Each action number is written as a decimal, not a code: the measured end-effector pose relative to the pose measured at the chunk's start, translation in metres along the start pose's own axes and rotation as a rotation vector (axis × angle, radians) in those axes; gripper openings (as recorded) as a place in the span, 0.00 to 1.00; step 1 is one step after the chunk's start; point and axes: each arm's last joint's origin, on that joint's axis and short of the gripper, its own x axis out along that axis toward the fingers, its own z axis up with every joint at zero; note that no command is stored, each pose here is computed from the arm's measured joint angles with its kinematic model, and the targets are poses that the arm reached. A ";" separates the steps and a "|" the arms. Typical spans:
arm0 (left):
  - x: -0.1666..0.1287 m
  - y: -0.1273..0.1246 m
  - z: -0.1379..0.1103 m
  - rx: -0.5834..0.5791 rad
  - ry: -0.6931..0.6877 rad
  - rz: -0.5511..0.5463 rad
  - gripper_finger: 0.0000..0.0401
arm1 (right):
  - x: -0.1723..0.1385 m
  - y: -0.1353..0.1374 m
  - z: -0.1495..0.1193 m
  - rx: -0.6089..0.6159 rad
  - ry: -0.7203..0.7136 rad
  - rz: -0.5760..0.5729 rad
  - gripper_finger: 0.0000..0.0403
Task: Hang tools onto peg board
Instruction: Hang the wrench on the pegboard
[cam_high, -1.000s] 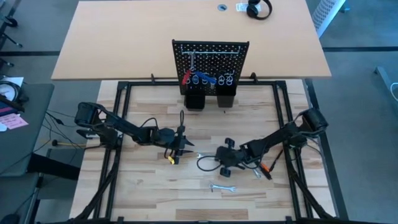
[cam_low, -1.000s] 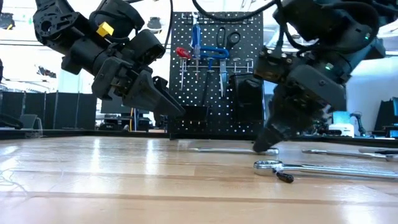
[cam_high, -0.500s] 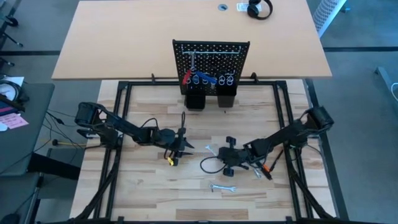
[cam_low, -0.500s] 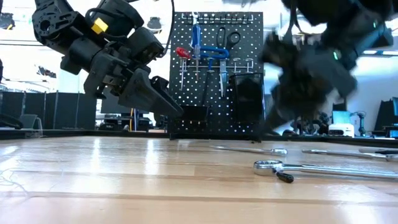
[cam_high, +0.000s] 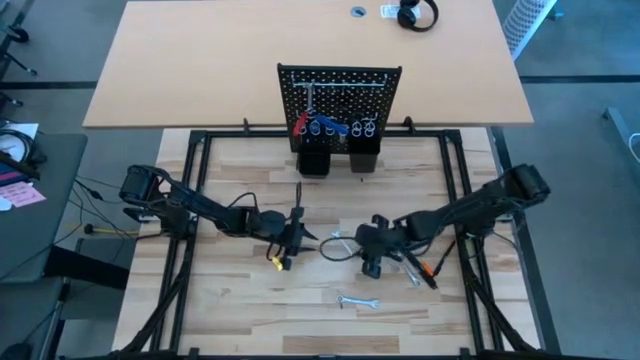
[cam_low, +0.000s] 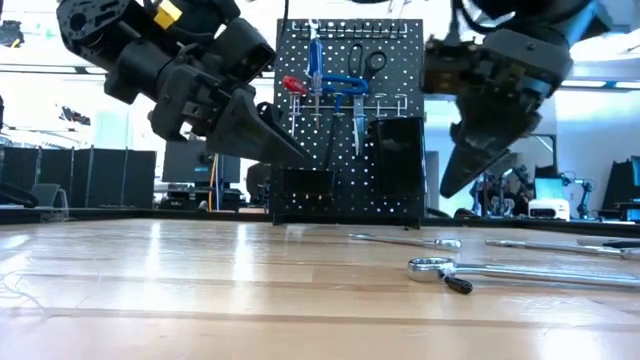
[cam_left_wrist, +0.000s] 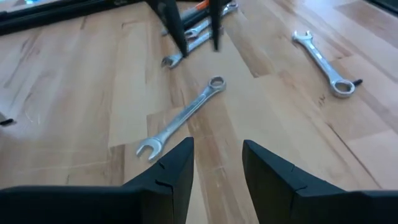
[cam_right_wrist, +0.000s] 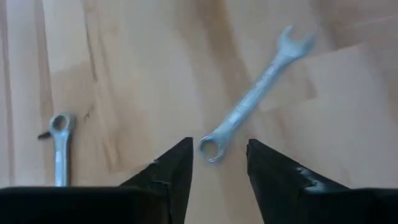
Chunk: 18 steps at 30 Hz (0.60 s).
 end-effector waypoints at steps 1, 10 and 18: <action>0.000 0.000 0.000 0.000 0.003 0.003 0.32 | 0.004 0.002 0.002 -0.011 0.033 0.000 0.40; 0.000 0.000 -0.002 -0.007 0.029 0.010 0.32 | 0.038 0.013 0.018 -0.087 0.279 -0.122 0.40; 0.000 0.000 -0.005 -0.008 0.057 0.004 0.32 | 0.034 0.015 0.033 -0.110 0.315 -0.141 0.37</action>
